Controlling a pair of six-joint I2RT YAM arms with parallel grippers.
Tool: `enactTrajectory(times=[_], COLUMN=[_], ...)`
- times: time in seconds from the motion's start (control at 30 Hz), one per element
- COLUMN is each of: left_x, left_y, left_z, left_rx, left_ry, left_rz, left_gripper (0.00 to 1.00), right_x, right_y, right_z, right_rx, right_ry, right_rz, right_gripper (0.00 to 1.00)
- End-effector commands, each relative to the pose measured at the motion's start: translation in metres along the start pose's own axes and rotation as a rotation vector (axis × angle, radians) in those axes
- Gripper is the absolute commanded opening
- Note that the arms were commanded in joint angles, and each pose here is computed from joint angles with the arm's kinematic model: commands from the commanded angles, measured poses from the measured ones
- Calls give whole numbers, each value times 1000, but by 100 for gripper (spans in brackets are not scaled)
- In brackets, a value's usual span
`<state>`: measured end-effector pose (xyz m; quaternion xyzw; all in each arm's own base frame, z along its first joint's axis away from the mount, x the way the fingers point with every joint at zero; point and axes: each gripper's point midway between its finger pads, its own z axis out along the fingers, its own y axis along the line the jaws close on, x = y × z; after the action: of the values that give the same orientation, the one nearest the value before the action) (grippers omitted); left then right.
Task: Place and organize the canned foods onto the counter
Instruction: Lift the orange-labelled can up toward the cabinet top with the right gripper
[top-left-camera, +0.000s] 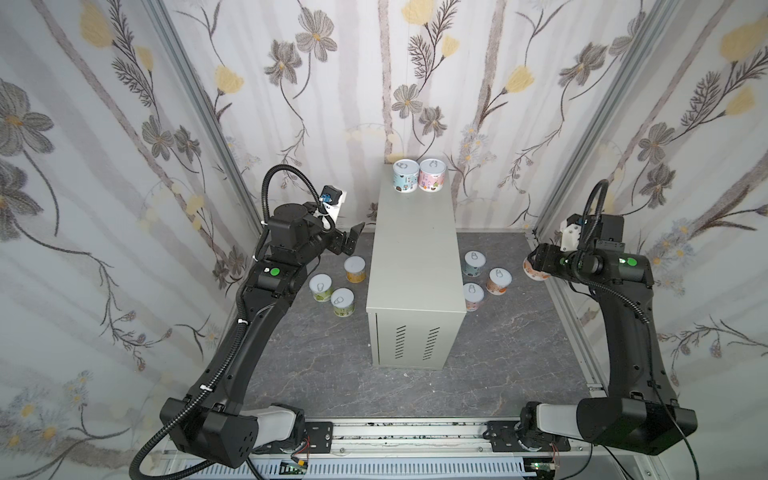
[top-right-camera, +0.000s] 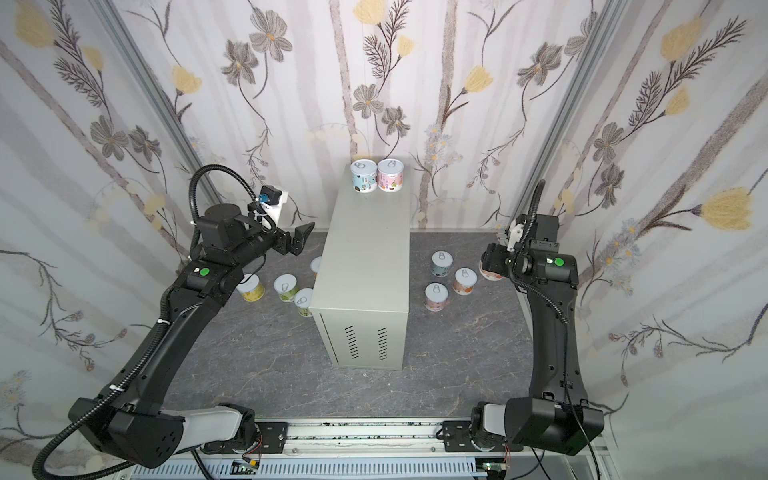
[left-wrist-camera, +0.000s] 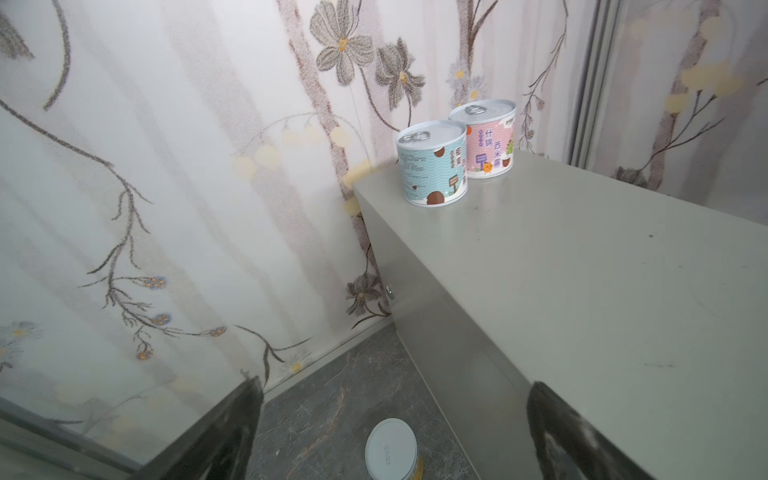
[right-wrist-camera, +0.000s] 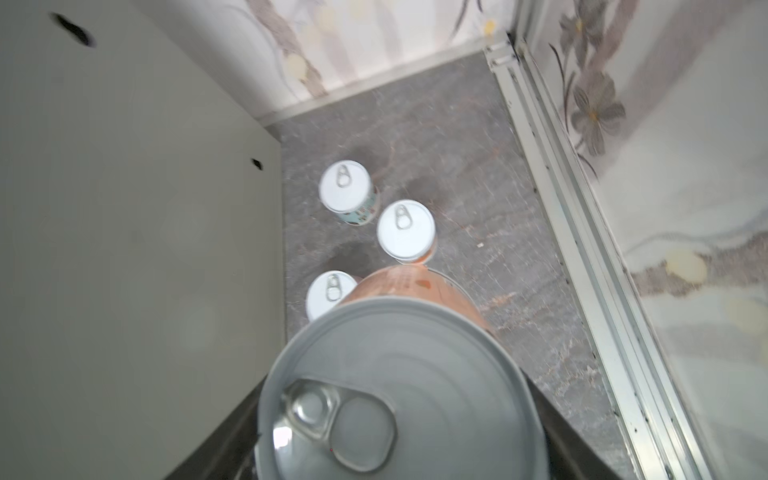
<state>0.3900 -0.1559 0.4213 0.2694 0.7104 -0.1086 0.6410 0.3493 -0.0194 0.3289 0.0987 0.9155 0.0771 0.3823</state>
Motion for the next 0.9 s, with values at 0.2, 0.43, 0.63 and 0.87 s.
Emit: enactTrajectory(times=[0.2,0.43,0.63,0.87], left_x=[-34,-51,-58,-47], left_y=[-44,-62,-94,-137], left_z=[-15,-29,-37,-33], left_rx=[277,353,435,505], left_ry=[-65,-118,-136,-100], left_rz=[-16,-18,-13,-14], left_gripper=[100,100,100,100], right_x=[-31,-34,-24,-12], right_y=[114,182,230,264], right_z=[-60,-79,-86,-67], right_rx=[-228,-366,-468,-505], right_ry=[-37,-74,-96,-70], right_rz=[-216,-295,-345,-392], right_gripper=[42,42,43,44])
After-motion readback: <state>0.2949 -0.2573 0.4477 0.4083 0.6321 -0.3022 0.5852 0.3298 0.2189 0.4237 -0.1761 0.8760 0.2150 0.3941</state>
